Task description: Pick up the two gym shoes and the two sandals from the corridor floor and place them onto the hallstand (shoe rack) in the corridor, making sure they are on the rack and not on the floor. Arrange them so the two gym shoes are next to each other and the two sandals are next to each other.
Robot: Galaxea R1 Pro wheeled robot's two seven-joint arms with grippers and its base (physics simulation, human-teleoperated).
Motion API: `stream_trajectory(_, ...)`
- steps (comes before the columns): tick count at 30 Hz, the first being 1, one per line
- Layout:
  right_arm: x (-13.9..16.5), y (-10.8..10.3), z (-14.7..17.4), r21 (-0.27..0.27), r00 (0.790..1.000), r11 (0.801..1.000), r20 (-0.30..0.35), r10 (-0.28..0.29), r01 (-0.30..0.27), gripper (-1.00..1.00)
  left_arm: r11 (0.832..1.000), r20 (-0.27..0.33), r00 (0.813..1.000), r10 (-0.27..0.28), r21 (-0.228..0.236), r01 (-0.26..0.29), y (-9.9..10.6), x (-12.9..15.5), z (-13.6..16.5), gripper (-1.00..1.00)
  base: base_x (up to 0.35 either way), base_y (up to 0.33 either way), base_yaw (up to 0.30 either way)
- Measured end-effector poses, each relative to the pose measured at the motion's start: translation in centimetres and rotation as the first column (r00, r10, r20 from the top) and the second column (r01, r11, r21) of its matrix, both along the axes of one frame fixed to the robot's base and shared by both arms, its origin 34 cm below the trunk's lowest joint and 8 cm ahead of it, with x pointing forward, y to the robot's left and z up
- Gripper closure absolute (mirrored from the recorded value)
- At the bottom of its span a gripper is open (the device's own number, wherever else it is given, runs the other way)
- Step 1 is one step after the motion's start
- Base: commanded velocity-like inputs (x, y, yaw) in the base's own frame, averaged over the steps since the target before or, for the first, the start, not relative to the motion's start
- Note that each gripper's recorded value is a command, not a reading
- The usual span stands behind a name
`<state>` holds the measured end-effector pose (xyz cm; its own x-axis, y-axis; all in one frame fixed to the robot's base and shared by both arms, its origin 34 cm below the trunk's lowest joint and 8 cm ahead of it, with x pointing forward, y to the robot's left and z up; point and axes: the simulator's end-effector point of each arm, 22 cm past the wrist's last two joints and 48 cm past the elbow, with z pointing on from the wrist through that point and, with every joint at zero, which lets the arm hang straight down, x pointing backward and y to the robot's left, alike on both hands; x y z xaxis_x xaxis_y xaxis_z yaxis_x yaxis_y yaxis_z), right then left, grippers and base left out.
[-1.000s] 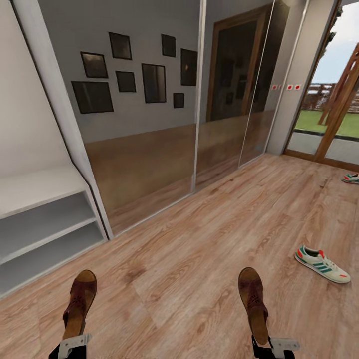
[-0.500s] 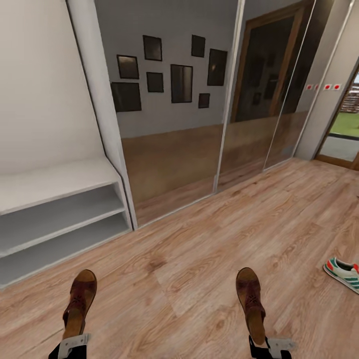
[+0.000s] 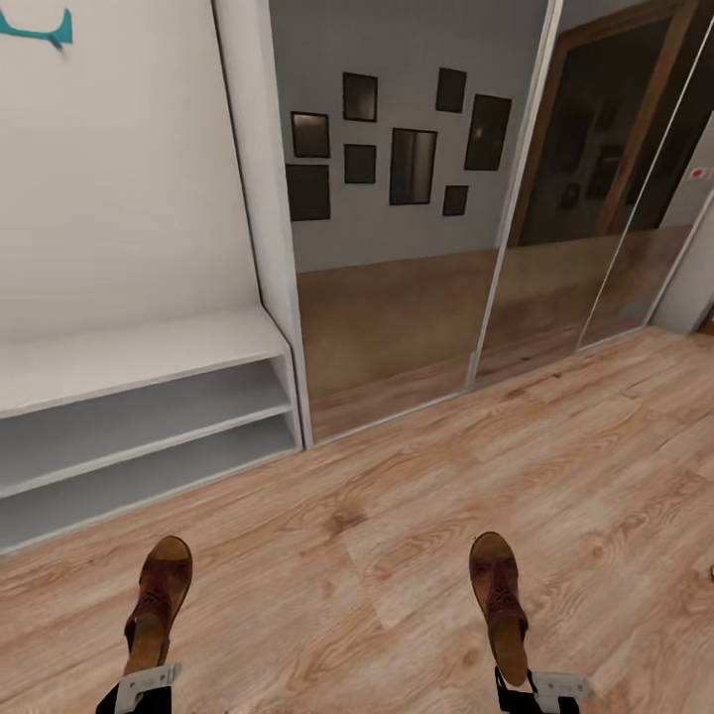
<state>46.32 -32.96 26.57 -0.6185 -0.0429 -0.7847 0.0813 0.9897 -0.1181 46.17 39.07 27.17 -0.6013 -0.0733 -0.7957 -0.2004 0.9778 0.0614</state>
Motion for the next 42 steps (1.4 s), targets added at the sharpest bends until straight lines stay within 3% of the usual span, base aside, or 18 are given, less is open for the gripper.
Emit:
stream_trajectory(12, 0.0, 0.0, 0.0, 0.000, 1.000, 1.000, 0.000, 0.000, 0.000, 1.00, 1.000, 0.001, 1.000, 0.008, 0.002, -0.008, 0.3, -0.4, -0.1, 1.00, 0.000, 0.000, 0.281)
stream_trajectory(17, 0.0, 0.0, 0.0, 0.000, 1.000, 1.000, 0.000, 0.000, 0.000, 1.00, 1.000, 0.099, 0.995, -0.008, 0.031, 0.005, 0.2, -0.5, 1.5, 1.00, 0.000, 0.000, 0.281)
stream_trajectory(19, 0.0, 0.0, 0.0, 0.000, 1.000, 1.000, 0.000, 0.000, 0.000, 1.00, 0.999, 0.106, 0.994, -0.010, 0.033, 0.007, 0.2, -0.5, 1.6, 1.00, 0.000, 0.000, 0.281)
stream_trajectory(42, 0.0, 0.0, 0.0, 0.000, 1.000, 1.000, 0.000, -0.001, 0.001, 1.00, 1.000, 0.078, 0.997, -0.014, 0.026, 0.012, -0.3, -1.8, 0.6, 1.00, 0.000, 0.000, 0.281)
